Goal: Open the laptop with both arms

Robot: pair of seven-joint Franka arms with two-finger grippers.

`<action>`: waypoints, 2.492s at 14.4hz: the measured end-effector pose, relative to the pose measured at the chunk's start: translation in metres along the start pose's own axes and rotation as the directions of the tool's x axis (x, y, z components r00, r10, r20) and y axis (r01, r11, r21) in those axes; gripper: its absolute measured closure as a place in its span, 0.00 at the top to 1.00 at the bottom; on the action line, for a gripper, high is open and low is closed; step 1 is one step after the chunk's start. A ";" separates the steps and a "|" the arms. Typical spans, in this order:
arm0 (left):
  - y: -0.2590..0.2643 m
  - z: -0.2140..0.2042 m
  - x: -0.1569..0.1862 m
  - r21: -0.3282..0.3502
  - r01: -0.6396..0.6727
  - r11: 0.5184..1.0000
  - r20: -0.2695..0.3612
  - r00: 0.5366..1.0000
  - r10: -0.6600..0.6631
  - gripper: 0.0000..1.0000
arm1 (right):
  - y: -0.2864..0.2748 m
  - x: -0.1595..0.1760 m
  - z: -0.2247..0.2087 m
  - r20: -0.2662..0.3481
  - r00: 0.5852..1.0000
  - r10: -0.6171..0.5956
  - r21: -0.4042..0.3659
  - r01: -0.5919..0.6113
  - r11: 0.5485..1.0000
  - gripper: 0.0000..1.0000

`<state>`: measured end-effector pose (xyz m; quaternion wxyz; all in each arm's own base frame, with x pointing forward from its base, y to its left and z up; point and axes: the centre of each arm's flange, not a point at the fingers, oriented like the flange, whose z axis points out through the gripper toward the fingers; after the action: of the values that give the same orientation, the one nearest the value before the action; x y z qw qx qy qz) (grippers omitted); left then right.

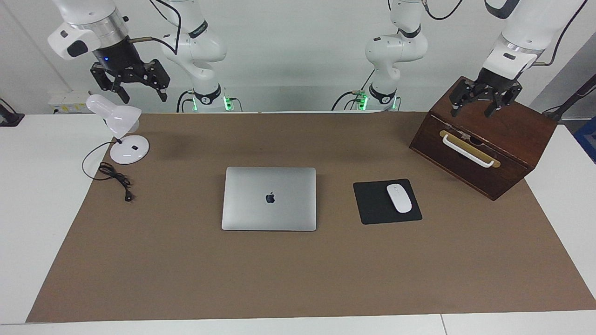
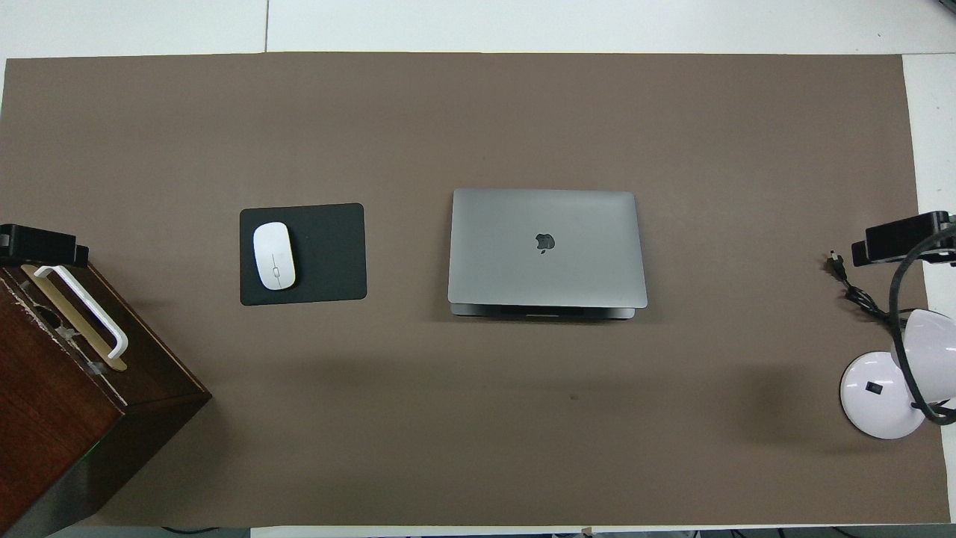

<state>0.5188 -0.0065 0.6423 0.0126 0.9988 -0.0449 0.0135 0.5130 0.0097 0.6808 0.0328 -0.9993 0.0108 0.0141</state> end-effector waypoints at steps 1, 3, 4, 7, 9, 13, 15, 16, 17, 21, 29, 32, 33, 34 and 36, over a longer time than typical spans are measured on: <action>0.000 0.000 0.000 0.000 0.000 1.000 0.000 1.000 0.000 1.00 | -0.002 0.000 0.000 0.001 1.000 -0.003 0.005 0.003 1.000 1.00; 0.000 0.000 0.000 0.000 -0.001 1.000 0.001 1.000 0.001 1.00 | -0.007 0.000 0.000 0.001 1.000 -0.019 0.024 0.019 1.000 1.00; 0.000 0.000 0.000 0.000 -0.001 1.000 0.001 1.000 0.001 1.00 | -0.014 -0.001 0.001 0.002 0.999 -0.050 0.029 0.050 0.998 1.00; 0.000 0.001 0.000 0.000 -0.001 1.000 0.002 1.000 0.001 1.00 | -0.036 -0.002 0.002 -0.004 0.992 -0.127 0.026 0.127 0.992 1.00; 0.001 0.001 0.000 0.000 -0.001 1.000 0.002 1.000 0.001 1.00 | -0.058 0.001 0.006 -0.031 0.985 -0.169 0.024 0.170 0.985 1.00; 0.001 0.001 0.000 0.000 -0.002 1.000 0.002 1.000 0.002 0.73 | -0.108 0.002 0.033 -0.035 0.966 -0.255 0.019 0.255 0.967 1.00; 0.001 0.000 0.000 0.000 -0.002 1.000 0.000 1.000 0.002 0.47 | -0.111 0.006 0.047 -0.036 0.965 -0.258 0.021 0.259 0.966 1.00; 0.001 0.000 0.001 0.001 -0.002 1.000 -0.007 1.000 0.002 0.36 | -0.111 0.009 0.052 -0.037 0.966 -0.255 0.028 0.256 0.966 1.00; 0.001 -0.001 0.003 0.002 -0.003 1.000 -0.023 1.000 0.003 0.24 | -0.111 0.012 0.058 -0.039 0.967 -0.252 0.040 0.253 0.967 1.00; 0.017 -0.006 0.014 0.006 -0.033 0.999 -0.114 0.993 0.033 0.01 | -0.111 0.023 0.093 -0.052 0.978 -0.202 0.089 0.206 0.974 1.00; 0.059 0.061 -0.006 -0.079 -0.084 0.993 -0.171 0.983 0.069 0.01 | -0.090 0.031 0.107 -0.062 0.992 -0.111 0.102 0.117 0.988 0.90; 0.087 0.109 -0.047 -0.072 -0.125 0.990 -0.244 0.964 0.104 0.01 | -0.094 0.030 0.116 -0.026 0.998 0.065 0.154 -0.060 0.986 0.90; 0.092 0.122 -0.062 -0.067 -0.136 0.988 -0.265 0.958 0.114 0.01 | -0.096 0.029 0.118 -0.005 0.990 0.138 0.175 -0.135 0.975 0.90; 0.099 0.134 -0.075 -0.061 -0.149 0.987 -0.288 0.949 0.126 0.01 | -0.098 0.028 0.119 0.018 0.976 0.215 0.193 -0.214 0.958 0.90; 0.111 0.158 -0.096 -0.052 -0.180 0.982 -0.333 0.930 0.153 0.01 | -0.105 0.025 0.120 0.070 0.928 0.365 0.226 -0.371 0.901 0.91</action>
<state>0.4171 -0.1130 0.4848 0.0594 0.9739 -0.1271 0.1784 0.5368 0.1219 0.5675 0.1481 -0.9680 0.2003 0.0315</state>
